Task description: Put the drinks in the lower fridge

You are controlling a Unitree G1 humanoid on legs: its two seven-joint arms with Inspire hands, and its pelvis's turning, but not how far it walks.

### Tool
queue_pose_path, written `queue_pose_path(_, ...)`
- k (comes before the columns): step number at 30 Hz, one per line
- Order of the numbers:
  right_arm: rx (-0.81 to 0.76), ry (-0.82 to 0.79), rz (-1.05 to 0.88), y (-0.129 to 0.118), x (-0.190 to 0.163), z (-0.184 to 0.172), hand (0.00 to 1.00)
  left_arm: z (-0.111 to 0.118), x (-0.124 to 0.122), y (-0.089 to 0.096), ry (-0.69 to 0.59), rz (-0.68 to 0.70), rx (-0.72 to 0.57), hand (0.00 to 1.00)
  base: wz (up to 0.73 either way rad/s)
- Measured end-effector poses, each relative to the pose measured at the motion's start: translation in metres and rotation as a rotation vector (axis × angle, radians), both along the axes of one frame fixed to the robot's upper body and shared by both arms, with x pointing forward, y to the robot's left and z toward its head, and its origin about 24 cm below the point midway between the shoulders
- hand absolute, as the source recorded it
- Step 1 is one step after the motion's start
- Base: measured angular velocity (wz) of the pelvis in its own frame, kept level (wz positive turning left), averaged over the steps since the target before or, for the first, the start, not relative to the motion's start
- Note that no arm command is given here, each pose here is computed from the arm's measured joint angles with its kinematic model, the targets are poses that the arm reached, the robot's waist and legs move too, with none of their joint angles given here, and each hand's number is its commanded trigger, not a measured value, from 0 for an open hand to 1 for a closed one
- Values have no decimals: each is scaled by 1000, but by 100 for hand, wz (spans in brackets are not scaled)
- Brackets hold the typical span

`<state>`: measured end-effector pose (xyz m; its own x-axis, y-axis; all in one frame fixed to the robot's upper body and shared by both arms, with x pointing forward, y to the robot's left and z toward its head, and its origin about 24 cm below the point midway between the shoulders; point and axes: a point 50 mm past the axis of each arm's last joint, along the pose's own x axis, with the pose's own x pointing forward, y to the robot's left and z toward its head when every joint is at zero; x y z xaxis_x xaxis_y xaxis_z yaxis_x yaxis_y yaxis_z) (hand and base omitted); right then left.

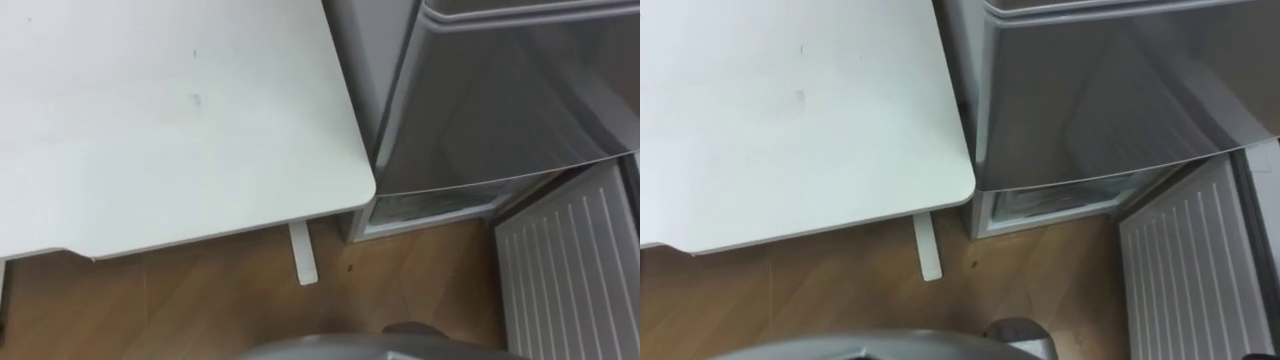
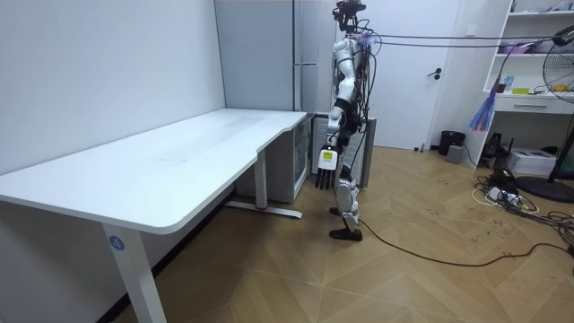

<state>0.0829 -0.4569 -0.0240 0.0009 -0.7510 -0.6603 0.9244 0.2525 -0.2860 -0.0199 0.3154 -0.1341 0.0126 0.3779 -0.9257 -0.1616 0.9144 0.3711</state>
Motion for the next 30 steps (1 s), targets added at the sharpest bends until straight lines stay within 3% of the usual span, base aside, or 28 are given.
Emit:
queue_pose_path(8, -16, 36, 3, 0, -5, -2, 0, -3, 1, -6, 22, -45, -16, 0, 2)
queue_pose_path(23, -44, 114, 118, 6, -6, -8, 0, -6, 28, -11, -30, -107, -58, 0, -3)
queue_pose_path(30, -72, 96, 393, 53, -16, -36, 0, -8, 32, -14, -47, -131, -70, 0, -17)
